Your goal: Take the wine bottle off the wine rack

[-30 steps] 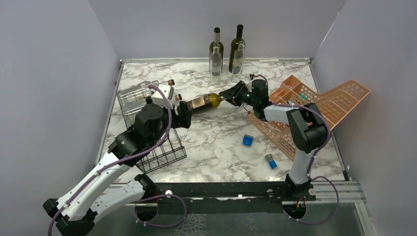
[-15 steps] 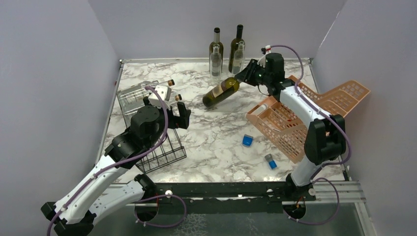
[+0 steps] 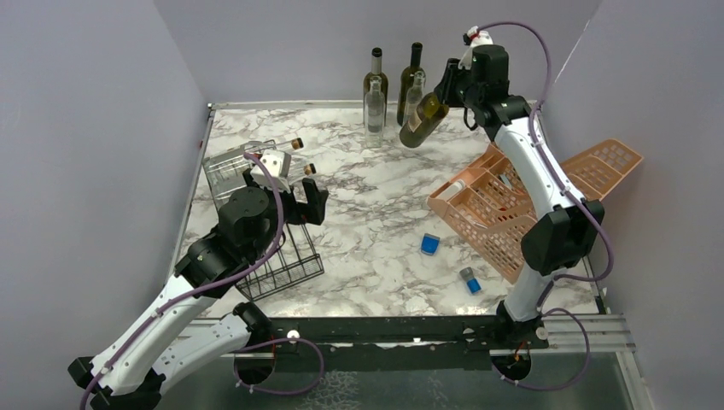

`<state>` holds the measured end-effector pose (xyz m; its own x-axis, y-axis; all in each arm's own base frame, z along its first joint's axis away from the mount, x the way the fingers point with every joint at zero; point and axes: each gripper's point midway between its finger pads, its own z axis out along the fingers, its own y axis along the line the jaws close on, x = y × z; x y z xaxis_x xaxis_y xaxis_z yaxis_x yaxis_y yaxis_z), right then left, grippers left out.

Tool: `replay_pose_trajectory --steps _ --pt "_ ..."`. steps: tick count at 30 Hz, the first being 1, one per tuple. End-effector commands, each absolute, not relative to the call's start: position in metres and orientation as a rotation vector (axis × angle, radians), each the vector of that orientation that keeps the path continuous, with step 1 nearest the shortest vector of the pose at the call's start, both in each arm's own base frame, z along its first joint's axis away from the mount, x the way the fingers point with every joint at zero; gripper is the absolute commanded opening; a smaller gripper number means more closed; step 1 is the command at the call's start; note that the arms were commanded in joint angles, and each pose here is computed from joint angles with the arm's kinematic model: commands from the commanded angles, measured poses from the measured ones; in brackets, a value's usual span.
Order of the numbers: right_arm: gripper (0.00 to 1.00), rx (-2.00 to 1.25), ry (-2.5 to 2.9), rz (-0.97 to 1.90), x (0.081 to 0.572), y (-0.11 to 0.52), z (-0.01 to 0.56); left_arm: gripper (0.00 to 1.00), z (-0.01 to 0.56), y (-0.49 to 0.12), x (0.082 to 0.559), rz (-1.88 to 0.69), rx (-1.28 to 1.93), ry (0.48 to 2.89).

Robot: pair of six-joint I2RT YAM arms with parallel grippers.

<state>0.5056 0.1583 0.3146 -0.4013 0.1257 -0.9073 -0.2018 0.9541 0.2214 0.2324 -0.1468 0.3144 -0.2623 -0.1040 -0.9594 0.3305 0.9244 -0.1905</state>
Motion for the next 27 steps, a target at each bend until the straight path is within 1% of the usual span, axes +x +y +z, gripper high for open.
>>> replay_pose_trajectory --steps 1,10,17,27 --pt "0.23 -0.119 1.909 0.153 0.523 0.145 0.339 0.98 0.326 -0.145 0.232 -0.430 0.160 1.754" --pt "0.23 -0.299 1.973 0.052 0.528 0.163 0.326 0.98 0.323 -0.148 0.236 -0.417 0.167 1.770" --pt "0.23 -0.364 2.025 0.082 0.536 0.185 0.302 0.98 0.320 -0.150 0.239 -0.403 0.178 1.783" --pt "0.24 -0.367 2.068 0.133 0.544 0.204 0.286 0.99 0.319 -0.149 0.241 -0.386 0.178 1.783"
